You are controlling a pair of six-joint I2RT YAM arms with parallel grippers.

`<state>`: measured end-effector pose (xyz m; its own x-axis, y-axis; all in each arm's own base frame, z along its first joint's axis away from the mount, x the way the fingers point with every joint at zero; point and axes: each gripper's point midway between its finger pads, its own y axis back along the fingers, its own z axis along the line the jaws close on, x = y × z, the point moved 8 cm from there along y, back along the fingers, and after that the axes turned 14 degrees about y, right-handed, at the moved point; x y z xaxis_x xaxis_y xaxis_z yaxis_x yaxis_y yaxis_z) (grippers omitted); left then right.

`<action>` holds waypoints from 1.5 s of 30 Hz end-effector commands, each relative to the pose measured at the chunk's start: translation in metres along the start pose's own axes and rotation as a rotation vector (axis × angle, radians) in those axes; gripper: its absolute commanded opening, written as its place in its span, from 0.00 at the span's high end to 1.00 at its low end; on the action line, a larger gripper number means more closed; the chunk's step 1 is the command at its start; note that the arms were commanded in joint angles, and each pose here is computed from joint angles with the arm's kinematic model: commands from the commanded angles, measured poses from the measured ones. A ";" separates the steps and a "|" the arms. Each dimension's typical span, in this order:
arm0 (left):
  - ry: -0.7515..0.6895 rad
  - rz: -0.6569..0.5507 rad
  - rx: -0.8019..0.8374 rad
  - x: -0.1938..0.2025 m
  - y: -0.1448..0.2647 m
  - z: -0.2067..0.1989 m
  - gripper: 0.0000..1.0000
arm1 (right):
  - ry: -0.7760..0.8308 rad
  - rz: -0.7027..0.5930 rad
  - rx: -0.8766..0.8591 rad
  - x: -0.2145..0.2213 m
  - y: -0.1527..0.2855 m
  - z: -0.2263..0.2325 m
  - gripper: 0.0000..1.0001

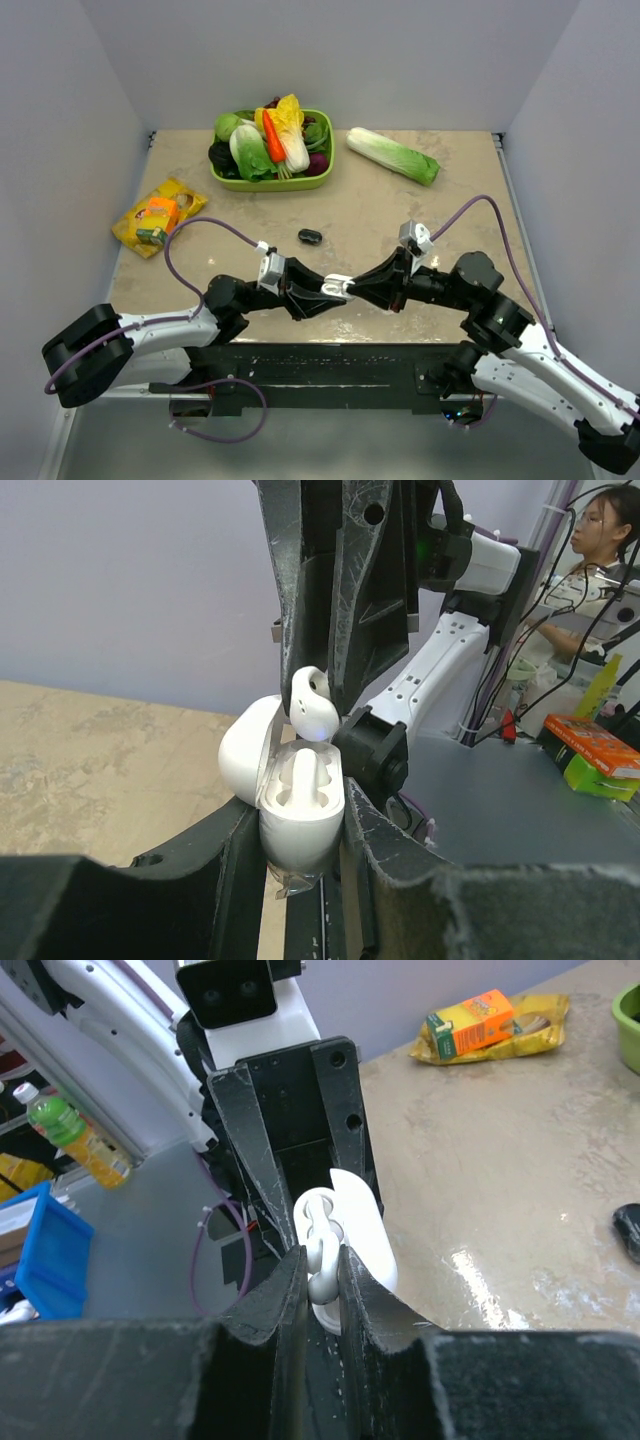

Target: Insert the wireless bluetooth earbuds into the charging case

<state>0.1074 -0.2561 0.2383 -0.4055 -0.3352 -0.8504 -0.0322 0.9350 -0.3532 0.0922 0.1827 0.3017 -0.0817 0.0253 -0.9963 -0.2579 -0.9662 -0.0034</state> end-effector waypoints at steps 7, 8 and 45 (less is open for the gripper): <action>-0.182 -0.246 0.190 -0.049 -0.007 -0.035 1.00 | 0.025 -0.058 0.027 -0.010 -0.001 -0.002 1.00; -0.183 -0.247 0.189 -0.050 -0.007 -0.034 1.00 | 0.029 -0.054 0.026 -0.009 -0.001 -0.002 1.00; -0.216 -0.274 0.215 -0.066 -0.020 -0.037 1.00 | -0.016 0.022 0.144 0.000 0.000 -0.011 0.64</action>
<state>0.1141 -0.2614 0.2490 -0.4024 -0.3563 -0.8433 -0.0583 0.9293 -0.3648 0.0968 0.1839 0.2991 -0.0897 0.0210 -0.9957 -0.3195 -0.9475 0.0088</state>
